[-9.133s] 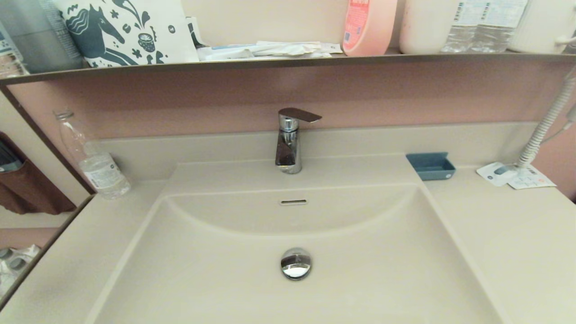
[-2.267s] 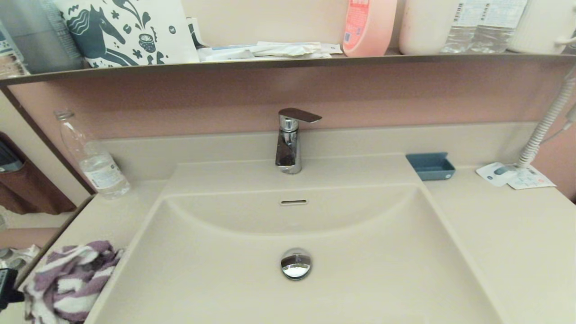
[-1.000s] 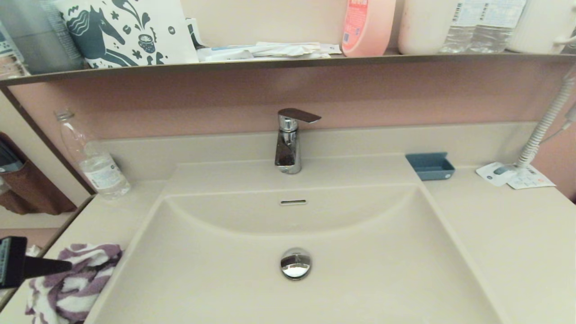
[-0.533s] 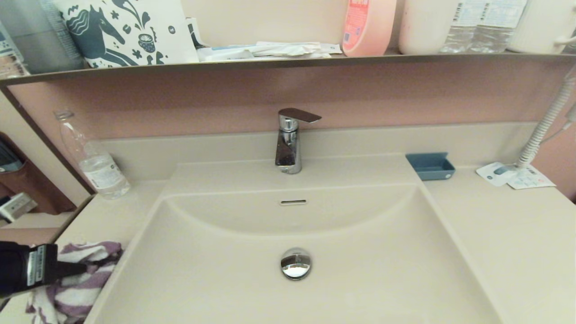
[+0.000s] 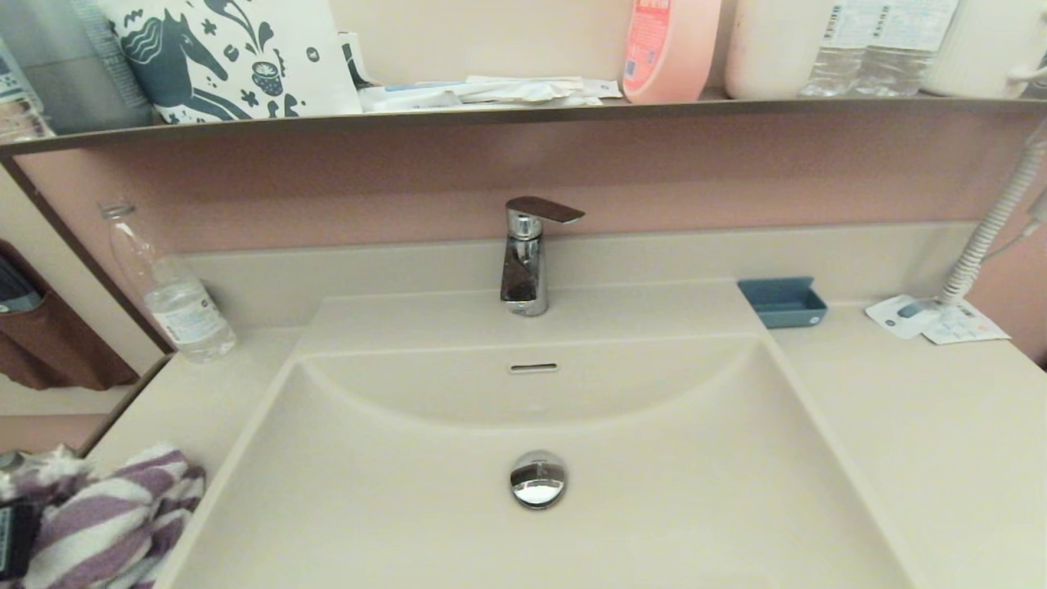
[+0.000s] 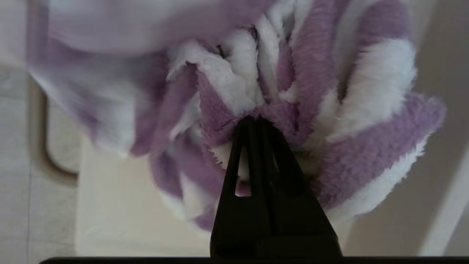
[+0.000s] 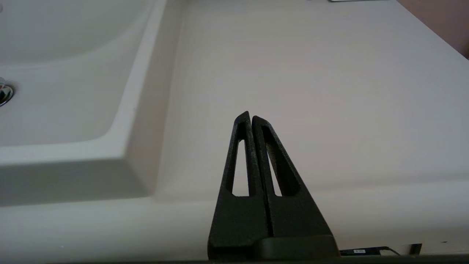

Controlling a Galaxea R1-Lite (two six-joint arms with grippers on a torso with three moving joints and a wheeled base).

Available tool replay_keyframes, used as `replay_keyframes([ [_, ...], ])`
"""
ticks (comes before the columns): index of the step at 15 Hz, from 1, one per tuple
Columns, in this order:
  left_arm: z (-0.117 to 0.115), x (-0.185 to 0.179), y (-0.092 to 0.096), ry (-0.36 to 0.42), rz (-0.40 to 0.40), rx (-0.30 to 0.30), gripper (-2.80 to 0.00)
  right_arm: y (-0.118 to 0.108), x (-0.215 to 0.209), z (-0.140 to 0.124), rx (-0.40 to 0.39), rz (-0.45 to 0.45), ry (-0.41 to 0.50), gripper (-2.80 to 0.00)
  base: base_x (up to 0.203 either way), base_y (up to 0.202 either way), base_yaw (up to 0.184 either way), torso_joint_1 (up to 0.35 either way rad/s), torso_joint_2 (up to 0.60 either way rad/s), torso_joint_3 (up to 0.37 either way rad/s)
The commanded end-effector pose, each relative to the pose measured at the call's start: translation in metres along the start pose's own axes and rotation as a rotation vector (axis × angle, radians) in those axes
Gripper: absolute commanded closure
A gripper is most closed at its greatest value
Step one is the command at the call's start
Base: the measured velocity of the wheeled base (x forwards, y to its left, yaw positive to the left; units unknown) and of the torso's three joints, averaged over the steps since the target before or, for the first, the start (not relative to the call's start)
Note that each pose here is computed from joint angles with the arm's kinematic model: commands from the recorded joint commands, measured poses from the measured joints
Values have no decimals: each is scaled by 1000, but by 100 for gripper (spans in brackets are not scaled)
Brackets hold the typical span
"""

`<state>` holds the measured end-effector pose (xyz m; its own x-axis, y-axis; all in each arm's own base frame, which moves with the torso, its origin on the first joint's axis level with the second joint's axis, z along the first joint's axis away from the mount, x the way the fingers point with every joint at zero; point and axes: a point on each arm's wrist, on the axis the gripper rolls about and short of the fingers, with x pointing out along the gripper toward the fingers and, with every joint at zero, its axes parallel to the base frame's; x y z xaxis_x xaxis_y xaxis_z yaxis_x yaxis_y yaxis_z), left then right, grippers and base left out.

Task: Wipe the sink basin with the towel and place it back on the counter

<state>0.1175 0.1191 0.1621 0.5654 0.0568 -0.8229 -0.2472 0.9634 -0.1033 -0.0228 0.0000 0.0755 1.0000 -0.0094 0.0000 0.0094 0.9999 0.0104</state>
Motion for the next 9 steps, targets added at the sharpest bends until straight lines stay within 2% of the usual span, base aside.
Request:
replay_keyframes([
  [1,-4,-8,1,-24,26,-13,0,0,0,0,0,0,1,0,0,0,0,0,0,0],
  [6,-14,-38,-26,-82,27,45,0,0,0,0,0,0,0,0,0,0,0,0,0,0],
  [9,-7,-64,-38,-125,29,85,0,0,0,0,0,0,0,0,0,0,0,0,0,0],
])
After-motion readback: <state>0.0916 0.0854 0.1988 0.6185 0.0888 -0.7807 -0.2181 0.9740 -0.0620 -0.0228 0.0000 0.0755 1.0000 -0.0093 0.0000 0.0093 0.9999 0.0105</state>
